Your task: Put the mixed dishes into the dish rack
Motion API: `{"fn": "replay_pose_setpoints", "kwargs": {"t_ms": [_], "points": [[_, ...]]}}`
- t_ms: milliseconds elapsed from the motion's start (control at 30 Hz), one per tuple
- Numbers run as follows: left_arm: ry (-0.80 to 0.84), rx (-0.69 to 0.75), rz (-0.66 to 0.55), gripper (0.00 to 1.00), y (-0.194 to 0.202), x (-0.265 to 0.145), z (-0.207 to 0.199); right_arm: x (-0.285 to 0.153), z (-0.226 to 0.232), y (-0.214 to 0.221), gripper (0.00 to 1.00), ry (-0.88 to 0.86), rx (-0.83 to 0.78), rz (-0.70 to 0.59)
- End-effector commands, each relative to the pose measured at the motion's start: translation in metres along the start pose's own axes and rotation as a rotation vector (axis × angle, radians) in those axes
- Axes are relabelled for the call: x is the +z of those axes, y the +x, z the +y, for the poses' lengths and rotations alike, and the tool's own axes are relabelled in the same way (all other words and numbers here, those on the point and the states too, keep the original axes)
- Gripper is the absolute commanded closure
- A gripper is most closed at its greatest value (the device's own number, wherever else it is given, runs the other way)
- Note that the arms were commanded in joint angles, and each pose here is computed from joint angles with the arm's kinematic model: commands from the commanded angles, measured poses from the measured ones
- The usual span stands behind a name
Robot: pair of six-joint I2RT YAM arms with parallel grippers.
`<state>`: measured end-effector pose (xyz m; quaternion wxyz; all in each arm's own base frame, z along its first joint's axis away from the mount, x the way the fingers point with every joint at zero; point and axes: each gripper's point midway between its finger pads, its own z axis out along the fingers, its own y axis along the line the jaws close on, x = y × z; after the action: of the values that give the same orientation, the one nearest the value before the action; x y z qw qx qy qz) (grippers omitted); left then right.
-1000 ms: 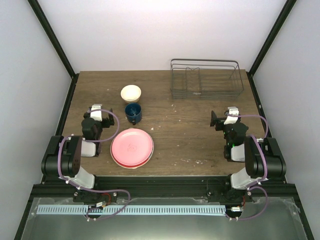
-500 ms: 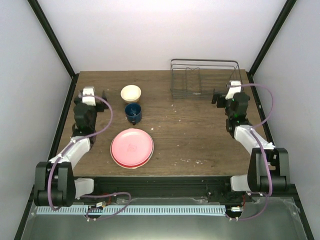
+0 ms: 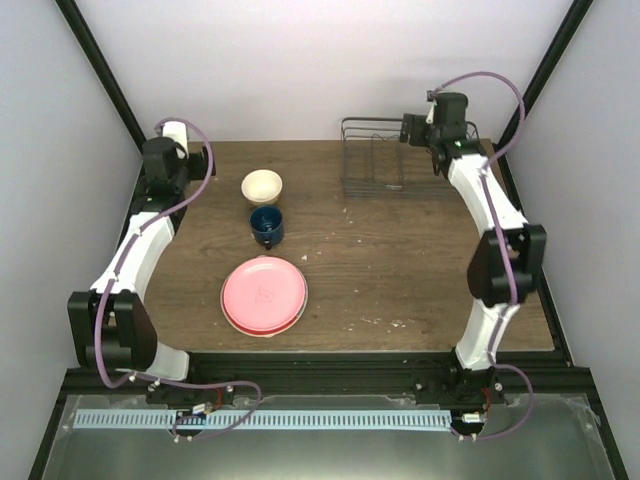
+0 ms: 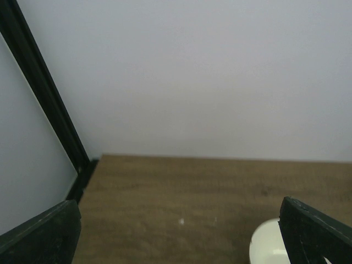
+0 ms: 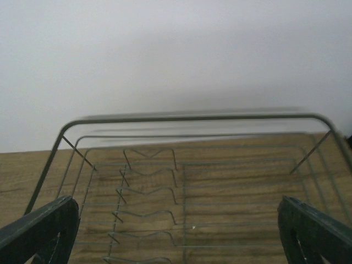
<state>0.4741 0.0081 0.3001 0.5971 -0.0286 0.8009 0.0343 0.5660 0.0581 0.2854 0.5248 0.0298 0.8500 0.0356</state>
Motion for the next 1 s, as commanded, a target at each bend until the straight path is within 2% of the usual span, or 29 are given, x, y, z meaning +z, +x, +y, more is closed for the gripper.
{"fn": "replay_pose_setpoints", "kwargs": {"t_ms": [0, 167, 400, 967], "points": [[0.018, -0.016, 0.15, 0.0, 0.036, 0.001, -0.005, 0.025, 0.003, 0.051, 0.0, 0.037, 0.084, 0.283], [0.013, -0.008, 0.182, 0.0, 0.047, 0.002, -0.005, 0.053, 0.015, 0.07, 0.0, 0.017, 0.121, 0.381], [-0.017, -0.01, 0.195, 0.0, 0.054, 0.002, 0.0, 0.075, 0.033, 0.107, 0.0, 0.01, 0.091, 0.466], [-0.003, -0.013, 0.235, 0.0, 0.07, 0.007, -0.003, 0.085, 0.055, 0.188, 0.0, 0.057, 0.018, 0.641]]}}
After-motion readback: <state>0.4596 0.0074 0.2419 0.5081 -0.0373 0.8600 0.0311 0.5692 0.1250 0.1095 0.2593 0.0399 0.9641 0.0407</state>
